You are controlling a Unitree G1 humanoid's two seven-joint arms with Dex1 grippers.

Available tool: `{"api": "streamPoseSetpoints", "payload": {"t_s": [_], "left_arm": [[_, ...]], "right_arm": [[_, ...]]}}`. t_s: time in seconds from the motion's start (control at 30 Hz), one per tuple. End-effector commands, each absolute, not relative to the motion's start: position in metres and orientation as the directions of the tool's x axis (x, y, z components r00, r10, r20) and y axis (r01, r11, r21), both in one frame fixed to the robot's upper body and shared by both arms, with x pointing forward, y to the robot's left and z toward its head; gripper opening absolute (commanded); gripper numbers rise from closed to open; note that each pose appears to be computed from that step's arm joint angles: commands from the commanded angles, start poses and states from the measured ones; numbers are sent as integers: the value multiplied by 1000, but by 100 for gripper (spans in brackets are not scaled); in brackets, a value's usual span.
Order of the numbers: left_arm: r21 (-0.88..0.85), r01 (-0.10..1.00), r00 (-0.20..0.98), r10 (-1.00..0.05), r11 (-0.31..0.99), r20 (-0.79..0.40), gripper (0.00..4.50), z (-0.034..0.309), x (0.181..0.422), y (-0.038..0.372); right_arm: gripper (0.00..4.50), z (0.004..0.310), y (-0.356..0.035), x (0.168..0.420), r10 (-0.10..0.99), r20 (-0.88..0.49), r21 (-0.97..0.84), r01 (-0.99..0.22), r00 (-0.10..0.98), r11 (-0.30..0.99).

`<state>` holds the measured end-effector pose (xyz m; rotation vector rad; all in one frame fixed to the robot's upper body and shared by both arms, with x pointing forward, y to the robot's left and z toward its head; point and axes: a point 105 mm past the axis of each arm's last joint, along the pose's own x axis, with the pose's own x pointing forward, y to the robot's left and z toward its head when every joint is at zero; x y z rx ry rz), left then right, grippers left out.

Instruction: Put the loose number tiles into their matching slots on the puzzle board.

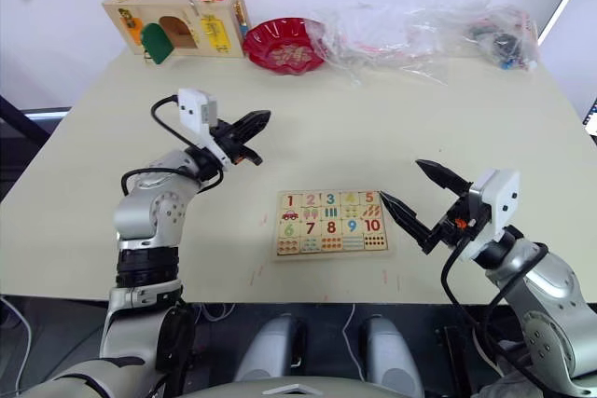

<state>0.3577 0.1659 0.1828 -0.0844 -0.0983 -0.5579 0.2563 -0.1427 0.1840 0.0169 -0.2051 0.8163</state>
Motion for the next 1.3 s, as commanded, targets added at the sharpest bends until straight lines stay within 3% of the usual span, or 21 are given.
{"api": "streamPoseSetpoints", "payload": {"t_s": [0.03, 0.17, 0.27, 0.47, 0.53, 0.7, 0.9, 1.3], "left_arm": [[-31, 536, 835, -524, 844, 164, 2, 192, 332, 167], [-81, 521, 850, -508, 850, 138, 2, 177, 312, 178], [-89, 557, 828, -544, 826, 137, 76, 172, 291, 183], [-62, 567, 824, -567, 822, 16, 375, 142, 258, 203], [-62, 559, 828, -561, 827, -20, 441, 134, 249, 212], [-77, 521, 838, -527, 850, -139, 441, 109, 217, 246], [-82, 498, 842, -504, 863, -191, 441, 98, 203, 256], [-98, 493, 844, -502, 865, -189, 441, 99, 206, 252]], "right_arm": [[450, 189, -150, 273, 714, 204, -98, -712, 670, 696], [450, 185, -144, 280, 773, 171, -113, -767, 611, 632], [450, 186, -147, 280, 807, 156, -122, -800, 570, 588], [450, 178, -174, 267, 838, 79, -101, -832, 540, 546], [450, 172, -182, 259, 847, 42, -103, -840, 531, 532], [450, 143, -219, 235, 818, -86, -75, -823, 569, 564], [450, 135, -244, 222, 784, -135, -65, -795, 606, 603], [450, 131, -250, 217, 769, -149, -67, -782, 622, 620]]}}
